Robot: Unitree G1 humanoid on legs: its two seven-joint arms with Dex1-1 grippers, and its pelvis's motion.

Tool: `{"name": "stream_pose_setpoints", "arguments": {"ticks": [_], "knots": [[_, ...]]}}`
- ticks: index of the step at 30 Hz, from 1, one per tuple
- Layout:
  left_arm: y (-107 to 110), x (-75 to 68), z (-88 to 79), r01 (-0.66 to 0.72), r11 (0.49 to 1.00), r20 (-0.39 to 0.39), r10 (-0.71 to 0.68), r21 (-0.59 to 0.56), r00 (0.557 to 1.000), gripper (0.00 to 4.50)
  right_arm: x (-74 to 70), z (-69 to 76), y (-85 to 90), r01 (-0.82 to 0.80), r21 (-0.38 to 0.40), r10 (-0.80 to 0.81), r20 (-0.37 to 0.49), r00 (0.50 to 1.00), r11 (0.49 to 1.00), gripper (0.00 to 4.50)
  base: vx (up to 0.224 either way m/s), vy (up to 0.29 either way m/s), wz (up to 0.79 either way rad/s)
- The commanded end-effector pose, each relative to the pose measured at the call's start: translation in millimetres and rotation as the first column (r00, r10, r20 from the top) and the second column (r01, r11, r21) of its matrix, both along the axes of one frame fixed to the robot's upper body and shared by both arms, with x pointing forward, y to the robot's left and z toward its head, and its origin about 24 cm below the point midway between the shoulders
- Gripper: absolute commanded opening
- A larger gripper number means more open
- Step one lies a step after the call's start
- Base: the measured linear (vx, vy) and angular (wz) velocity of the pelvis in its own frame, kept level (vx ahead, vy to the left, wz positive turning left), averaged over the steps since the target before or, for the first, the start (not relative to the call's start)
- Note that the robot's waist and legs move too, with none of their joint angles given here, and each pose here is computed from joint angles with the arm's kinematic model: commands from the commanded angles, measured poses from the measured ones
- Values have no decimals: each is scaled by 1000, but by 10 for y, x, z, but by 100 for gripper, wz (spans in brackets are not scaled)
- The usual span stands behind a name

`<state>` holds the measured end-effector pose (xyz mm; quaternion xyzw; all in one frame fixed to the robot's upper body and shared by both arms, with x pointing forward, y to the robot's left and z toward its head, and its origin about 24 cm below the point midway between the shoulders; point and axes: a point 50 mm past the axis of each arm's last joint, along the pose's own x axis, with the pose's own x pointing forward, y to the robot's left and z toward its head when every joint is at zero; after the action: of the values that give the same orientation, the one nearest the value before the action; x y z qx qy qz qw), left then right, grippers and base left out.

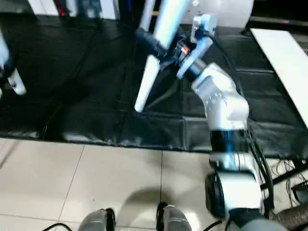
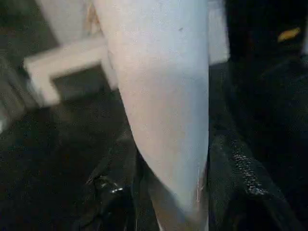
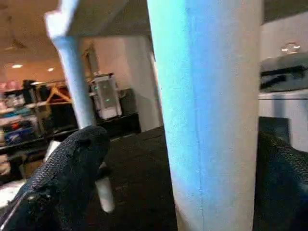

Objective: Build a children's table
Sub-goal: Flip table

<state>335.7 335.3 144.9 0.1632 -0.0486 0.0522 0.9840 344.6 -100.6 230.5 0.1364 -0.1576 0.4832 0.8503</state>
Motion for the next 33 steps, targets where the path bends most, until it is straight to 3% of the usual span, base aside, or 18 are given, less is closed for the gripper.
{"name": "stream_pose_setpoints", "arguments": {"ticks": [1,4,5,7,10,12,15,17,19,20,23,25,28,31,33], "knots": [[-16,-13,-190,13,991,-126,4,132,992,152,-49,56,77,-18,-12,18,33,999,1000,450,76,-5,5],[1,-18,-215,12,993,-135,4,115,991,152,-50,-24,102,-6,-31,7,18,1000,1000,450,79,-5,6],[15,-26,-254,15,994,-156,3,112,988,223,-34,-146,104,27,-56,-27,-8,1000,998,450,62,-2,3],[30,-39,-282,13,994,-166,5,108,986,228,-17,-207,89,60,-68,-62,-21,998,996,450,0,0,0],[103,-103,-356,5,997,-169,9,82,986,271,-54,-333,34,103,-95,-107,-40,993,990,450,0,0,0],[187,-191,-357,11,999,-129,-6,35,992,275,-155,-488,-66,116,-105,-124,-75,989,988,450,0,0,0],[225,-259,-357,38,999,-96,-39,-22,995,306,-230,-573,-145,138,-97,-146,-88,985,986,450,0,0,0],[272,-423,-335,117,982,3,-118,-146,993,318,-396,-690,-296,175,-62,-180,-92,979,983,450,0,0,0],[287,-500,-317,155,972,45,-149,-175,988,323,-469,-722,-350,189,-40,-192,-96,977,981,450,0,0,0],[313,-579,-293,164,969,82,-151,-187,985,346,-556,-736,-391,187,-14,-188,-100,977,982,450,0,0,0],[329,-783,-265,180,956,134,-153,-230,979,353,-780,-776,-466,203,25,-199,-110,974,979,450,0,0,0],[99,-884,-313,251,934,97,-234,-254,968,353,-892,-849,-489,260,-7,-259,-116,959,966,450,0,0,0],[-475,-1020,-428,356,891,39,-360,-283,932,353,-1032,-1104,-463,316,-126,-338,-235,912,940,450,0,0,0],[-828,-1065,-501,360,872,22,-374,-333,927,353,-1115,-1206,-408,327,-173,-363,-261,894,929,450,0,0,0],[-1077,-1111,-540,337,867,80,-331,-368,940,353,-1167,-1313,-378,391,-216,-441,-296,847,895,450,0,0,0]]}}
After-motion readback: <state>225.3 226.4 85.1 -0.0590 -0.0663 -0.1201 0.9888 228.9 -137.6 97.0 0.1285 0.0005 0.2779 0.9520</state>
